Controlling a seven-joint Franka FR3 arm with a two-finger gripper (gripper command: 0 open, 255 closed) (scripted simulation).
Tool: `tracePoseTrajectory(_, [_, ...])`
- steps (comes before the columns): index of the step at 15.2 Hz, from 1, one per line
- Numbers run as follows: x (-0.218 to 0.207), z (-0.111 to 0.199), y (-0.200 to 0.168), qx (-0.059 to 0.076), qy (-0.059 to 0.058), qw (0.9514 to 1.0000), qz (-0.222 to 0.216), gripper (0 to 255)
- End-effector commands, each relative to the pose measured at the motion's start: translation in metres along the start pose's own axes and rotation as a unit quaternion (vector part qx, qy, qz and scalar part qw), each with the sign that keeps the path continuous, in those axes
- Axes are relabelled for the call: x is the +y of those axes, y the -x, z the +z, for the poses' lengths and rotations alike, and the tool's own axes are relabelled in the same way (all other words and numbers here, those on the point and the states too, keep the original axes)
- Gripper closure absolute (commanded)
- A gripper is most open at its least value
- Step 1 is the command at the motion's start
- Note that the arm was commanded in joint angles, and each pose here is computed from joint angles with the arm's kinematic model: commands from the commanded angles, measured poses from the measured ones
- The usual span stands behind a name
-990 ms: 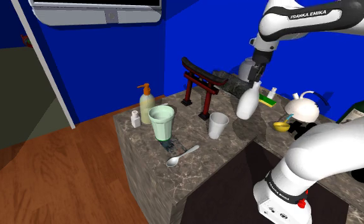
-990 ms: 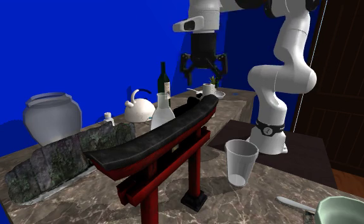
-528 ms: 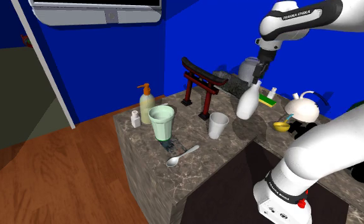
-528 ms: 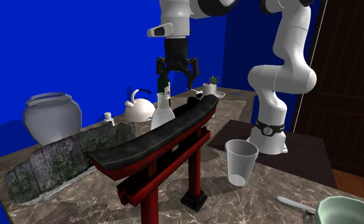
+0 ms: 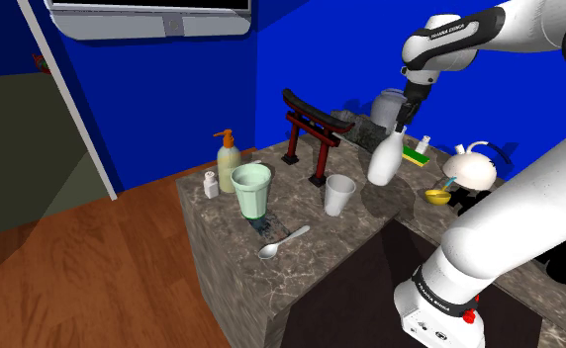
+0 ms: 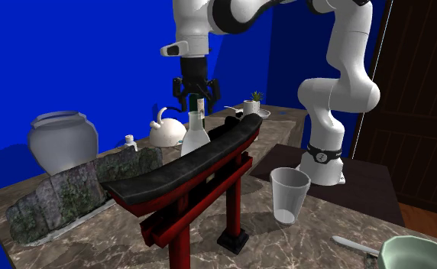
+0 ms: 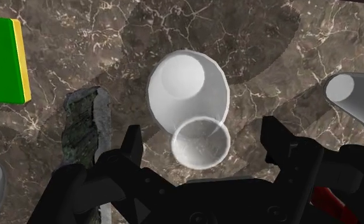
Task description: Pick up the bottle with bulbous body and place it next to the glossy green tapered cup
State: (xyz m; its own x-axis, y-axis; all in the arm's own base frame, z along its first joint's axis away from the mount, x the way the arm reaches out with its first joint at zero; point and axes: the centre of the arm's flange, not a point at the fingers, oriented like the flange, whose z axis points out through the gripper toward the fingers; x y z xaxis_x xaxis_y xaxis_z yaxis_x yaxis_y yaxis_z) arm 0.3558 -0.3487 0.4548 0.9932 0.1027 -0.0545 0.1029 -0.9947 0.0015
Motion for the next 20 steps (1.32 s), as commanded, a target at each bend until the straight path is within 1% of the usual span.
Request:
tracePoseTrajectory(1, [0.001,0.011,0.0,0.0,0.0,1.0,0.0,0])
tracePoseTrajectory(3, [0.001,0.025,0.0,0.0,0.0,1.0,0.0,0])
tracePoseTrajectory(11, [0.001,0.025,0.0,0.0,0.0,1.0,0.0,0])
tracePoseTrajectory(12, [0.001,0.025,0.0,0.0,0.0,1.0,0.0,255])
tracePoseTrajectory(20, [0.001,0.025,0.0,0.0,0.0,1.0,0.0,255])
